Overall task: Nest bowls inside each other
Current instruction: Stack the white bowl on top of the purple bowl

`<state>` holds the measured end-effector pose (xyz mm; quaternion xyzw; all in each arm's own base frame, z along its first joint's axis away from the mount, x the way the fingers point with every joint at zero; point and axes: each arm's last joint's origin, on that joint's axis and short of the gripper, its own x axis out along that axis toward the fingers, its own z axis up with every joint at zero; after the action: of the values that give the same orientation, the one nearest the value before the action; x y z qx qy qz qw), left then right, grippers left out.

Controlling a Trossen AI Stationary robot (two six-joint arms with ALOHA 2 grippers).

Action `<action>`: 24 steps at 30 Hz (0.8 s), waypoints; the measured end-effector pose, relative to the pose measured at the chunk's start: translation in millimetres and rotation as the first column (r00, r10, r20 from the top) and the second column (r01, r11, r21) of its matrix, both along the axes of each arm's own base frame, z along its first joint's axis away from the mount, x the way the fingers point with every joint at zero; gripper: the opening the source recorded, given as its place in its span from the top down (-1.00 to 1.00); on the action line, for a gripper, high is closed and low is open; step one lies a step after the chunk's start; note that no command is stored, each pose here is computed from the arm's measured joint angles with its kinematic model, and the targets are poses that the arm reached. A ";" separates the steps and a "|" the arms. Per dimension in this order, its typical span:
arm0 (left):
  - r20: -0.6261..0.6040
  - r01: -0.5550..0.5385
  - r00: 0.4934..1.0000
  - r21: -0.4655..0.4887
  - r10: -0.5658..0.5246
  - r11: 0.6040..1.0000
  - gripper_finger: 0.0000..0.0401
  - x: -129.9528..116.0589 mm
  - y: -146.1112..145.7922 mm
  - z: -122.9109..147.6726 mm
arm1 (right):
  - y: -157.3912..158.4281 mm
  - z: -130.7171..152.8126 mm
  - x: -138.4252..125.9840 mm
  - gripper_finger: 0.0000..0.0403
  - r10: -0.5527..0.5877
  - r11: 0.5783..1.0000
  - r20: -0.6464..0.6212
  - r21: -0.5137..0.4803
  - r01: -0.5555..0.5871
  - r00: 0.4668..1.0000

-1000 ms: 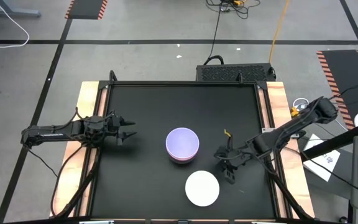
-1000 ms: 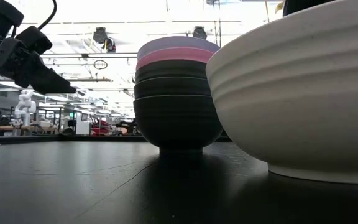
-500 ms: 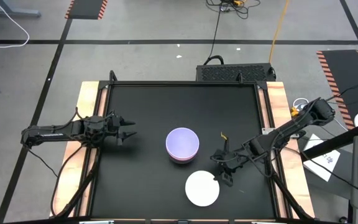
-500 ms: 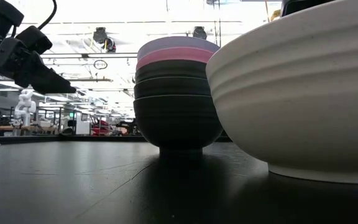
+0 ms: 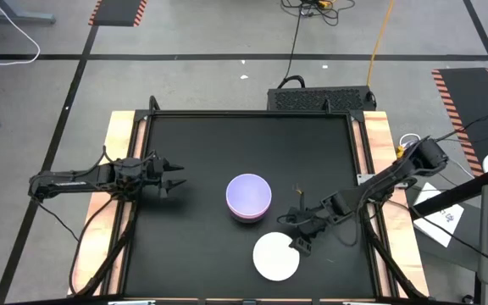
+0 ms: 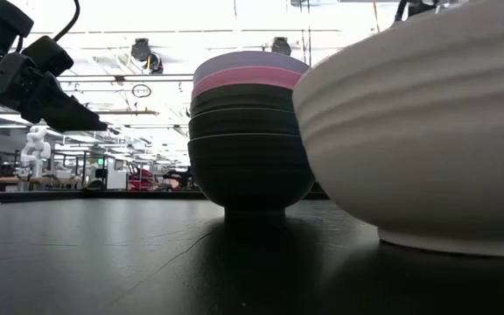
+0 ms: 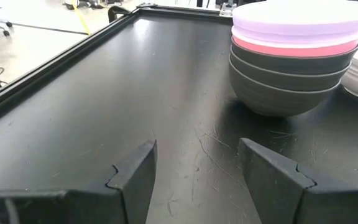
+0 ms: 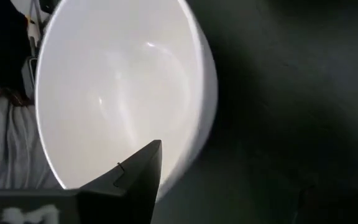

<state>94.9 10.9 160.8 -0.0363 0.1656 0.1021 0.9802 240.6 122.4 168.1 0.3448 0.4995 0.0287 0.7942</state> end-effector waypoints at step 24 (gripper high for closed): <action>0.004 0.028 1.000 0.007 -0.028 1.000 -0.15 0.3 -0.7 0.5 | 5.0 8.8 23.3 0.14 -0.065 0.998 -0.140 -0.035 0.061 0.988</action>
<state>95.2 10.2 161.3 -0.0309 0.1638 0.0886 0.9820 264.0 127.4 176.9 0.3495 0.5437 -0.0284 0.7626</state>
